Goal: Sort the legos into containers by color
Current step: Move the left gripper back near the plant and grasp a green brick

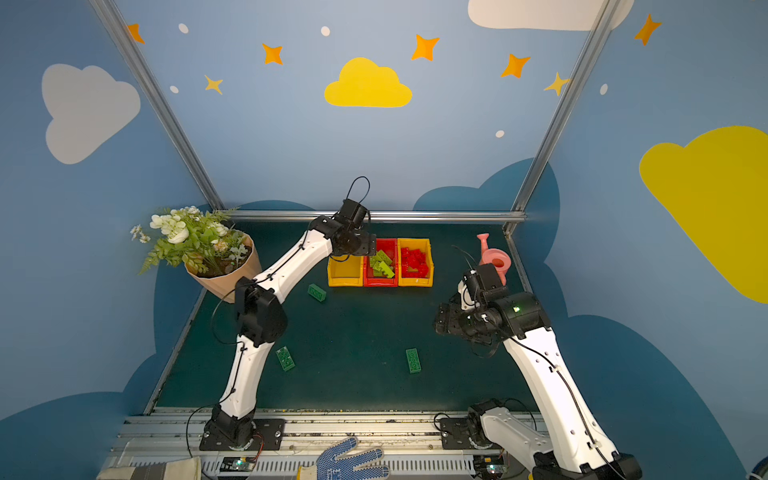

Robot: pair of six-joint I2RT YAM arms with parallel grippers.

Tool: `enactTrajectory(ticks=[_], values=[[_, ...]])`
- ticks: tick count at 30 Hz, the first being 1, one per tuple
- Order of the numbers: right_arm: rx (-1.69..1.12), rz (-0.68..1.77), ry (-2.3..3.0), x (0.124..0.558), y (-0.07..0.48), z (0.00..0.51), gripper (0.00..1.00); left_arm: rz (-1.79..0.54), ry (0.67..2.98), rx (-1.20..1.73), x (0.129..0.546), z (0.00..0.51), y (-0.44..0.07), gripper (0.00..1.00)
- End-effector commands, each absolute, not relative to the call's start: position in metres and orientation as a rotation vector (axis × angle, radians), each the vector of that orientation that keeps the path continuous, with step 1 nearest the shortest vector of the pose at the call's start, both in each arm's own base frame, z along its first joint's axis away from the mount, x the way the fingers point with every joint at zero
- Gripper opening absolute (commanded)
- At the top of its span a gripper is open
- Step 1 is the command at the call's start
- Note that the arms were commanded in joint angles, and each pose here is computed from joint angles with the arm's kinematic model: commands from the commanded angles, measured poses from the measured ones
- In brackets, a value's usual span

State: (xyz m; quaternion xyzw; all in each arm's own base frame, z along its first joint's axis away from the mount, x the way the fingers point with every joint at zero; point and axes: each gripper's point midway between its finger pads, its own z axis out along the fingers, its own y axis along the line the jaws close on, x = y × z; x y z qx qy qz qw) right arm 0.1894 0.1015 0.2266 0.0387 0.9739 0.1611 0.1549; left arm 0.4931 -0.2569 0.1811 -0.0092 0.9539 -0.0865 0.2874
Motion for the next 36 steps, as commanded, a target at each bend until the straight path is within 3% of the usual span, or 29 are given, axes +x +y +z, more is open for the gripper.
enactTrajectory(ticks=[1, 7, 13, 21, 36], values=[[0.062, 0.512, 2.776, 0.197, 0.110, 0.223, 0.91, -0.128, 2.501, -0.264, 0.468, 0.193, -0.209, 0.94], [0.030, 0.581, 2.774, 0.205, 0.122, 0.220, 0.91, -0.139, 2.476, -0.725, 0.418, 0.147, -0.145, 0.92], [0.003, 0.607, 2.783, 0.206, 0.127, 0.219, 0.91, -0.115, 2.519, -0.947, 0.403, 0.110, -0.107, 0.90], [0.016, 0.599, 2.775, 0.202, 0.124, 0.221, 0.91, -0.126, 2.509, -1.079, 0.413, 0.085, -0.092, 0.89], [0.091, 0.525, 2.767, 0.192, 0.109, 0.218, 0.91, -0.123, 2.665, -1.093, 0.425, 0.036, -0.113, 0.84]])
